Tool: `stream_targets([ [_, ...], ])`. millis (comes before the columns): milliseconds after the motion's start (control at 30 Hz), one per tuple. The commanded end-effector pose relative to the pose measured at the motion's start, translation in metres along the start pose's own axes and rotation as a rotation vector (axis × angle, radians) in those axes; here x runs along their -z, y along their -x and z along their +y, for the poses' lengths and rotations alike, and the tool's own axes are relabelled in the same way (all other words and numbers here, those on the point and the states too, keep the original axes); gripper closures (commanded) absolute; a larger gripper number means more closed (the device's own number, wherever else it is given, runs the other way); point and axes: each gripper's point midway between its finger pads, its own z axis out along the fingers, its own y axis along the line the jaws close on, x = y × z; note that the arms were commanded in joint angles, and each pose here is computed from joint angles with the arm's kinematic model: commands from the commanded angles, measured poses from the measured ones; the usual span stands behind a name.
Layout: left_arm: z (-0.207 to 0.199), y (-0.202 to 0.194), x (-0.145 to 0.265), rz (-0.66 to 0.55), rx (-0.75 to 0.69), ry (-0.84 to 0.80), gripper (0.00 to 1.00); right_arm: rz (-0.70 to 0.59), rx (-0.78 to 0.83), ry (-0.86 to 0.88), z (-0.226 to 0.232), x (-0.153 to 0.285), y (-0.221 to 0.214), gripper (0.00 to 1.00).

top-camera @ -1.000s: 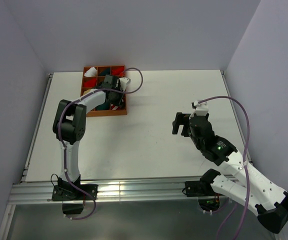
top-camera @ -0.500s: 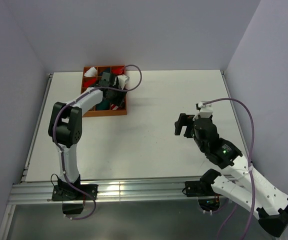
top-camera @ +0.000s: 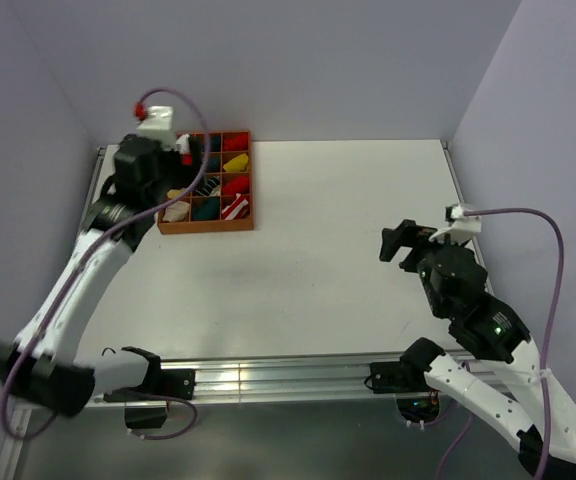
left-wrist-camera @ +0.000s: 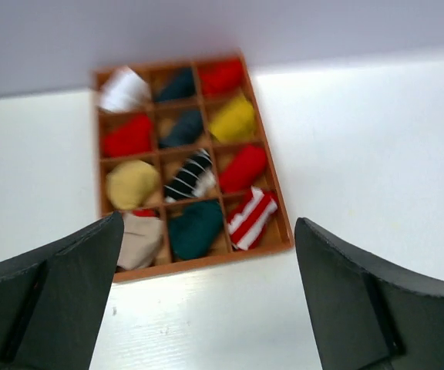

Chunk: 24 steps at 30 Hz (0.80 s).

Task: Roll the socks
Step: Reset both arms

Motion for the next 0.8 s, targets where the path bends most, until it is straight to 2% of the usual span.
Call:
stream_targets([
  [0,0.044,0.033,0.082,-0.225,0.203,0.201,0.03,-0.105,-0.014,-0.101,-0.027,0.020,0.033,0.01],
  [133,0.087,0.029,0.162,-0.383,0.336,0.375,0.00,-0.174,-0.027,-0.149,-0.048,0.036,0.043,0.00],
  [300,0.117,0.000,0.235,-0.540,0.479,0.457,0.00,-0.243,-0.059,-0.176,-0.068,0.052,0.046,0.00],
  [433,0.131,-0.033,0.255,-0.593,0.549,0.508,0.01,-0.278,-0.081,-0.175,-0.077,0.058,0.040,0.01],
  [567,0.142,-0.067,0.255,-0.599,0.591,0.573,0.01,-0.296,-0.097,-0.168,-0.081,0.058,0.032,0.03],
  [767,0.151,-0.085,0.255,-0.632,0.622,0.621,0.01,-0.303,-0.107,-0.169,-0.082,0.055,0.028,0.03],
])
